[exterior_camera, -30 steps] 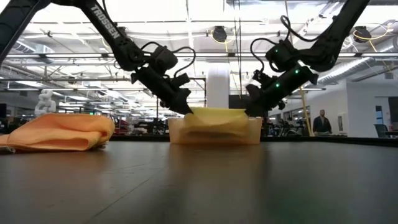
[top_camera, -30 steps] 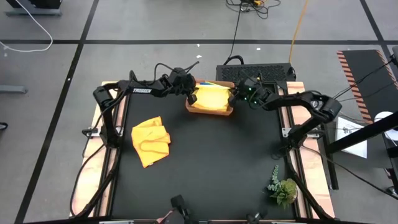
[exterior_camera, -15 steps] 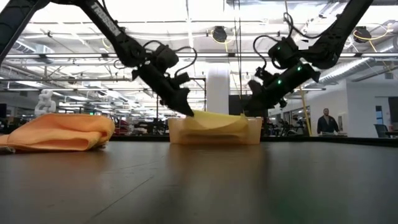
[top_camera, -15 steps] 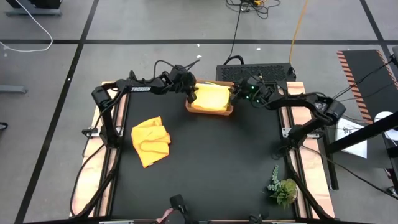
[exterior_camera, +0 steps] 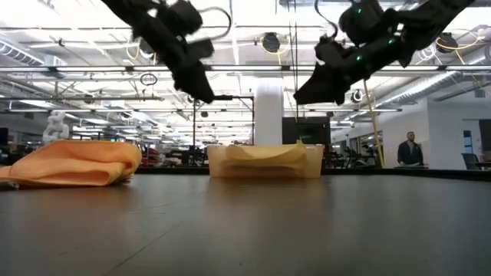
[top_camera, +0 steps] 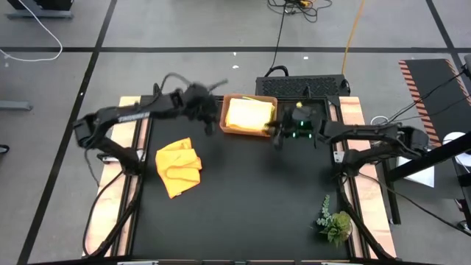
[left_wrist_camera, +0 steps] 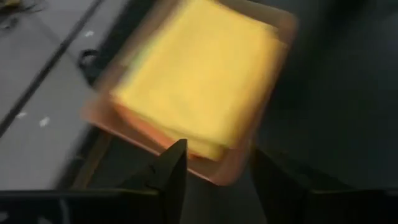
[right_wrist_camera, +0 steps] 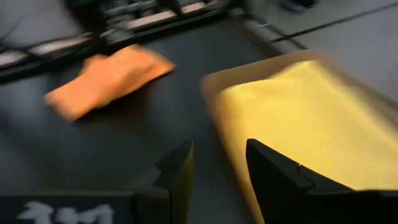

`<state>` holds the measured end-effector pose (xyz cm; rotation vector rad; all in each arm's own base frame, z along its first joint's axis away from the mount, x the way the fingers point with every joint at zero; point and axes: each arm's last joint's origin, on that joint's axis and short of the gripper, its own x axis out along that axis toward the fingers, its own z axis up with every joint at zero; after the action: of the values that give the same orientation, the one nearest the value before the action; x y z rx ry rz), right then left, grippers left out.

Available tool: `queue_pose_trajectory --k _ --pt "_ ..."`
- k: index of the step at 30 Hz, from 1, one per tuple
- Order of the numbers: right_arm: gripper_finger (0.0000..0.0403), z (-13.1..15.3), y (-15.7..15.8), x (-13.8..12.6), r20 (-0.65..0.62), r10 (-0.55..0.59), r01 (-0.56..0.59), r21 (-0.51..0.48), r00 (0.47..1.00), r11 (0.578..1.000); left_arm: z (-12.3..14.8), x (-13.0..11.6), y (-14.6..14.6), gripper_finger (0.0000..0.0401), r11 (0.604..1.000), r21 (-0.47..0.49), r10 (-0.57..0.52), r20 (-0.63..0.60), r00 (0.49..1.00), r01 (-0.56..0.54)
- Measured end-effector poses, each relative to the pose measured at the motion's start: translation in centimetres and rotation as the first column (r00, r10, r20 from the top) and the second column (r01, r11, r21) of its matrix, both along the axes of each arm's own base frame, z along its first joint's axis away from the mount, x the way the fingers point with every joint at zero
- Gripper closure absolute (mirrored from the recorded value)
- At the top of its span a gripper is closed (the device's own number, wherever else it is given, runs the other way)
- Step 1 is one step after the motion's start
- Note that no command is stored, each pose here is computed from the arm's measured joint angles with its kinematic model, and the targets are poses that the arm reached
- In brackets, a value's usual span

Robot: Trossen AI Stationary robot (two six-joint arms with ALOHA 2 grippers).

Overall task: Fold microfiber towels
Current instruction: Fold the orange microfiber towel

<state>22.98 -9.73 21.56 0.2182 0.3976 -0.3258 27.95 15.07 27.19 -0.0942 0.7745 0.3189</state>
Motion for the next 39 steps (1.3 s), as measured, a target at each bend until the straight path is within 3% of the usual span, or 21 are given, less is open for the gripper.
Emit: queue_pose_trajectory --k 3,9,15,25,32,35,39 --pt "0.0267 -0.6 3.3 0.8 -0.011 0.107 -0.107 -0.012 0.994 0.994 -1.4 -0.6 -3.8 0.0242 0.999 -0.009 -0.043 0.055 0.998 0.044" --pt "0.027 -2.9 8.8 0.8 0.134 0.211 -0.2 -0.093 0.968 0.975 -8.3 -2.0 -10.5 0.0248 0.996 -0.069 -0.038 0.166 0.985 0.05" --pt "0.027 -4.9 11.5 -1.1 0.289 0.241 -0.204 -0.152 0.926 0.967 -11.8 -3.6 -13.3 0.0249 0.999 0.019 0.023 0.355 0.935 -0.032" --pt "0.0271 -6.7 11.4 -2.5 0.284 0.228 -0.164 -0.233 0.931 0.958 -10.2 -3.2 -12.5 0.0249 0.985 0.143 0.012 0.52 0.854 -0.1" --pt "0.0271 -6.5 10.7 -2.4 0.291 0.213 -0.133 -0.271 0.933 0.953 -9.2 -2.6 -12.2 0.0249 0.978 0.184 -0.015 0.531 0.847 -0.098" --pt "0.0271 -6.2 10.6 -2.4 0.324 0.203 -0.121 -0.257 0.924 0.959 -9.2 -2.5 -12.3 0.0249 0.985 0.149 -0.01 0.544 0.839 -0.084" --pt "0.0271 -6.2 10.7 -2.4 0.335 0.2 -0.123 -0.237 0.921 0.964 -9.1 -2.3 -13.0 0.0249 0.999 0.008 -0.046 0.587 0.808 0.051"
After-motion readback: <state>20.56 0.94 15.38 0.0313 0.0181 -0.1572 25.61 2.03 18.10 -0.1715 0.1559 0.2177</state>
